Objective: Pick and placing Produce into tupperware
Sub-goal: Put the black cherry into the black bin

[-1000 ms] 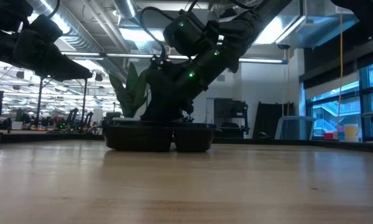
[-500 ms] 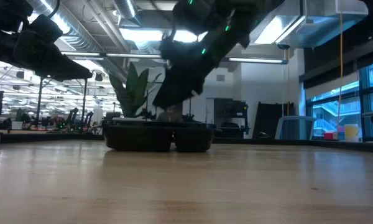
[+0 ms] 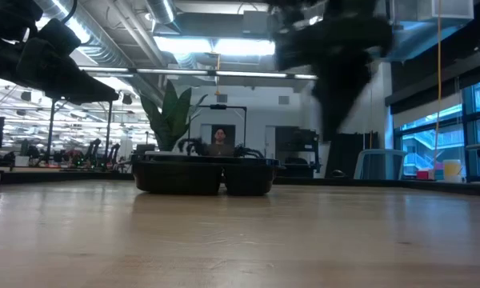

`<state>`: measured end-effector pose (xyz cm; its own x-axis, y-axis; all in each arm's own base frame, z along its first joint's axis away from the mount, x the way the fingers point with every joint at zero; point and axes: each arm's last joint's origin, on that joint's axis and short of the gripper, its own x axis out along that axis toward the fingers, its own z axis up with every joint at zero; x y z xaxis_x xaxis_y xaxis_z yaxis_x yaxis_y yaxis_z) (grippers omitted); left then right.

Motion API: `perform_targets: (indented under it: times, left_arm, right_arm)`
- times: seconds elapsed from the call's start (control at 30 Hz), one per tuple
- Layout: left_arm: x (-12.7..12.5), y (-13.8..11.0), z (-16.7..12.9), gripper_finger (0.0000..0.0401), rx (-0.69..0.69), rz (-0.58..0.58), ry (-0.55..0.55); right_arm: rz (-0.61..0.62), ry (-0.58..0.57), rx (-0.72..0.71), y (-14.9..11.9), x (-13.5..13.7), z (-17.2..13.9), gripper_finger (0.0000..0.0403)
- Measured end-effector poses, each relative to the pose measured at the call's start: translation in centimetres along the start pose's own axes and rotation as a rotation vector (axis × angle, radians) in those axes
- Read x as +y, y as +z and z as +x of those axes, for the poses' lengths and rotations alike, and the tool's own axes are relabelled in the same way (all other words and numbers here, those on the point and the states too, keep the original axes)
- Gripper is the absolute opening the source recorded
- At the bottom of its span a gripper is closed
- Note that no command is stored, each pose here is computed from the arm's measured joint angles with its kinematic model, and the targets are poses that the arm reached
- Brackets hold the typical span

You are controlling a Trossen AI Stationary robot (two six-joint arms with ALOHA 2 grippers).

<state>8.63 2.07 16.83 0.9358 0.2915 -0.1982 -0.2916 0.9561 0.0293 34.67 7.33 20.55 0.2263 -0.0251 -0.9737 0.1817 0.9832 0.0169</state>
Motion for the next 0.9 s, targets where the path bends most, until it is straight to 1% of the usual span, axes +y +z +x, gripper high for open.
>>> perform_targets:
  times: [0.1, 0.27, 0.4, 0.5, 0.63, 0.77, 0.9]
  left_arm:
    - [0.0, 0.0, 0.0, 0.0147, 0.0, 0.0, 0.0]
    - [0.0, 0.0, 0.0, 0.0147, -0.001, -0.001, 0.0]
    - [0.0, 0.0, 0.0, 0.0147, -0.001, -0.001, 0.0]
    - [0.0, 0.0, 0.0, 0.0147, -0.001, -0.002, 0.0]
    - [0.0, 0.0, 0.0, 0.0147, -0.001, -0.008, 0.0]
    - [0.0, 0.0, 0.0, 0.0147, -0.001, -0.009, 0.0]
    - [0.0, 0.0, 0.0, 0.0147, -0.001, -0.01, 0.0]
  right_arm:
    - [0.07, -0.031, 0.089, -2.1, 1.9, -0.7, 0.0197]
    - [0.145, -0.073, 0.16, -5.1, 5.2, -1.4, 0.0197]
    - [0.166, -0.128, 0.214, -7.4, 7.1, -1.9, 0.0197]
    - [0.141, -0.162, 0.245, -8.9, 8.1, -2.2, 0.0197]
    - [0.07, -0.185, 0.268, -10.6, 9.3, -2.5, 0.0197]
    - [-0.064, -0.168, 0.271, -11.6, 10.2, -2.8, 0.0197]
    - [-0.169, -0.168, 0.291, -12.1, 10.4, -2.9, 0.0197]
